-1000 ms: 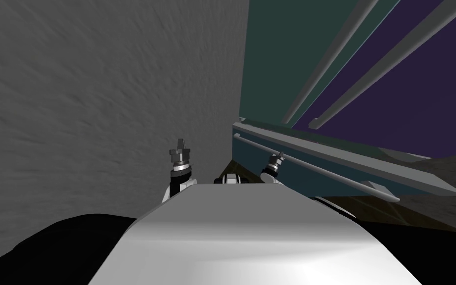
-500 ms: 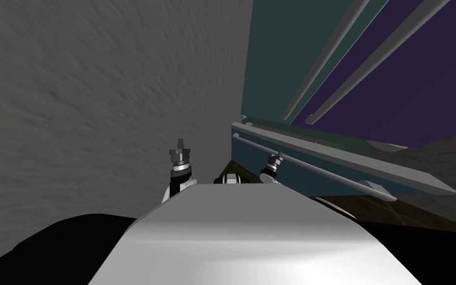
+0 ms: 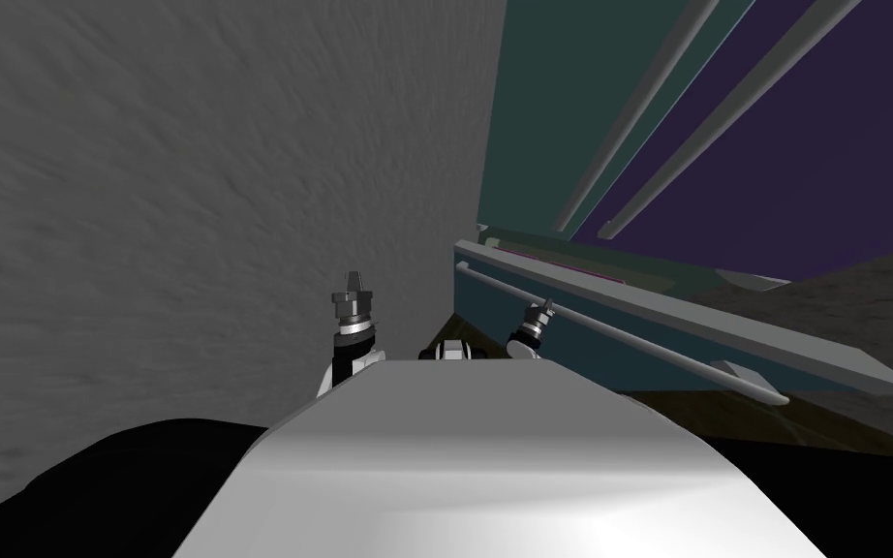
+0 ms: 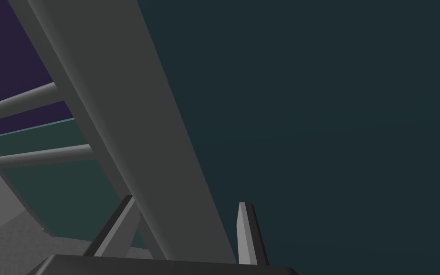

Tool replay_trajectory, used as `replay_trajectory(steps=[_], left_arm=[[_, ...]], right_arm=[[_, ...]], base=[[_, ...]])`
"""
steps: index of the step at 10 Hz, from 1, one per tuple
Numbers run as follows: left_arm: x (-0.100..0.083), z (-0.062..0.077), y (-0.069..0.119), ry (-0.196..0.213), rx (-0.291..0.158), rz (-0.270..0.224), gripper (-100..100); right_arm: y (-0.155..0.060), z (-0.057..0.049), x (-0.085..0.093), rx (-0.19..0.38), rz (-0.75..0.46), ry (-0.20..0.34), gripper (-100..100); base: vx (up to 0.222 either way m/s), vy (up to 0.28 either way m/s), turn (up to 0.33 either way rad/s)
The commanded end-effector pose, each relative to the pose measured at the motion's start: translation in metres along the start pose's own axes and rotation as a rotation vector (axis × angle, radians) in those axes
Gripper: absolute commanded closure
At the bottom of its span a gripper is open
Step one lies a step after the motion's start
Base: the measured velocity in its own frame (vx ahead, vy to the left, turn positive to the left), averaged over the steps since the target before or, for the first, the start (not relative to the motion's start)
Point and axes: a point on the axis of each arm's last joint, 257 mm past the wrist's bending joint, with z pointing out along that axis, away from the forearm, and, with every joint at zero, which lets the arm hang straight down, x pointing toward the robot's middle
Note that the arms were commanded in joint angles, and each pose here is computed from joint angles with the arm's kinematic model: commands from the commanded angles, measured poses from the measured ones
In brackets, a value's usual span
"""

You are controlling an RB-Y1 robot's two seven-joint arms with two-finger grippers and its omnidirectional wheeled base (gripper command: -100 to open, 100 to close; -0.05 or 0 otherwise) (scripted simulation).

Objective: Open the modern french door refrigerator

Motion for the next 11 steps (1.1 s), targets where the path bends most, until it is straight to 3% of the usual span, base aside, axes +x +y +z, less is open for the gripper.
replay_trajectory(steps=[1, 3, 4, 5, 6, 7, 11], left_arm=[[0.000, 0.000, 0.000, 0.000, 0.000, 0.000, 0], [0.000, 0.000, 0.000, 0.000, 0.000, 0.000, 0], [0.000, 0.000, 0.000, 0.000, 0.000, 0.000, 0], [0.000, 0.000, 0.000, 0.000, 0.000, 0.000, 0], [0.000, 0.000, 0.000, 0.000, 0.000, 0.000, 0], [0.000, 0.000, 0.000, 0.000, 0.000, 0.000, 0], [0.000, 0.000, 0.000, 0.000, 0.000, 0.000, 0]], right_arm=[[-0.002, -0.001, 0.000, 0.007, 0.009, 0.016, 100], [0.000, -0.011, 0.001, -0.003, 0.010, 0.038, 100], [-0.007, -0.004, 0.006, 0.021, 0.003, 0.048, 100], [-0.006, -0.010, 0.007, 0.017, -0.001, 0.057, 100], [-0.009, -0.006, 0.011, 0.028, -0.005, 0.065, 100], [-0.011, 0.011, 0.010, 0.027, -0.012, 0.064, -100], [-0.017, 0.048, 0.001, 0.024, -0.010, 0.060, -100]], base=[[-0.054, 0.009, 0.070], [-0.082, 0.010, 0.154], [-0.079, 0.022, 0.083], [-0.071, 0.018, 0.132], [-0.055, 0.021, 0.080], [-0.066, 0.032, -0.032], [-0.066, 0.047, -0.026]])
